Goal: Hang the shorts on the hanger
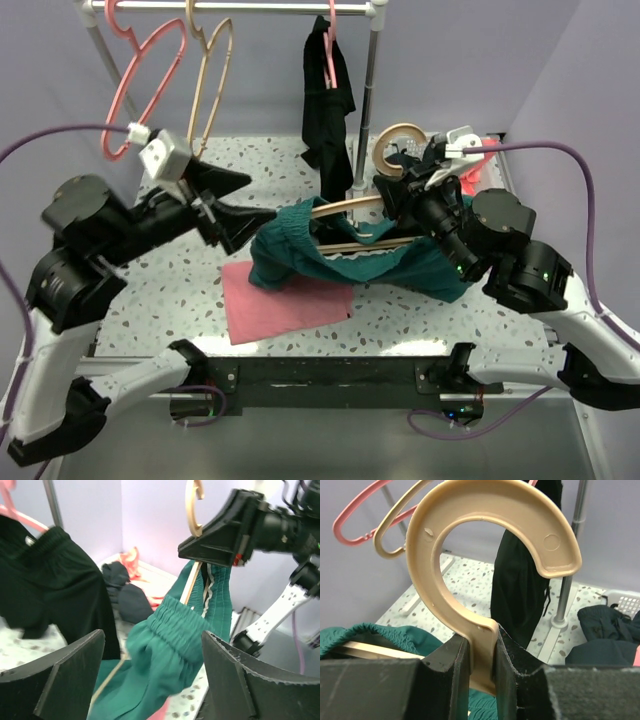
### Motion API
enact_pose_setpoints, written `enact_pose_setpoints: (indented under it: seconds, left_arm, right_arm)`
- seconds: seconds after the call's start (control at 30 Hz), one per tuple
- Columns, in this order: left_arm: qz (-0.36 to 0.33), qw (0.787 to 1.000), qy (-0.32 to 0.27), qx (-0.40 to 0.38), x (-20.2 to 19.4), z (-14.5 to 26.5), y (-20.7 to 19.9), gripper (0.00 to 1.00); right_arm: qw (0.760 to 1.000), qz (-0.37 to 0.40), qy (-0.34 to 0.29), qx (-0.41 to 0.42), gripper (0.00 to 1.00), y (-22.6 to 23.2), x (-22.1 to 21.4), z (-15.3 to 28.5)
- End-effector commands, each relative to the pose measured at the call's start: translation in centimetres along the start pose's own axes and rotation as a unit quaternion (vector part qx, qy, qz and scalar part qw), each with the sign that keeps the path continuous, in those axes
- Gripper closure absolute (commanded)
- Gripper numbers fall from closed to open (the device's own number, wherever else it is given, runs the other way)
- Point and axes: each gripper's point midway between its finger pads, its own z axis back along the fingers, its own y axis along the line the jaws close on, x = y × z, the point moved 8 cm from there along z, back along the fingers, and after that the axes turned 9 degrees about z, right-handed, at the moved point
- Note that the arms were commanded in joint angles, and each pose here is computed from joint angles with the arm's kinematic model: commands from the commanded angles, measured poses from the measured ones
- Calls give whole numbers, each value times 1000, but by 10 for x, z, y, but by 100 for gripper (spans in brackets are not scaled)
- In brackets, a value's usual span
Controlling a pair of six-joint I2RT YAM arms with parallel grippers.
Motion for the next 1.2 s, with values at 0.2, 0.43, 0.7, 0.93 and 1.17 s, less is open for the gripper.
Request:
enact_pose_setpoints:
  seconds: [0.2, 0.43, 0.7, 0.93, 1.17]
  left_arm:
    - [-79, 992, 94, -18, -52, 27, 11, 23]
    - [-68, 986, 143, -60, -84, 22, 5, 25]
    - [-72, 977, 170, -105, -97, 22, -9, 25]
    - [-67, 971, 209, -94, -123, 8, -4, 29]
    - [-74, 969, 223, -76, -132, -12, -2, 45]
  right_arm:
    - [996, -25, 28, 85, 100, 17, 1, 9]
    - [993, -18, 53, 104, 100, 21, -10, 10]
    - [992, -16, 67, 108, 100, 23, -17, 8]
    - [991, -23, 64, 112, 100, 24, -15, 9]
    - [990, -24, 69, 122, 100, 32, -19, 2]
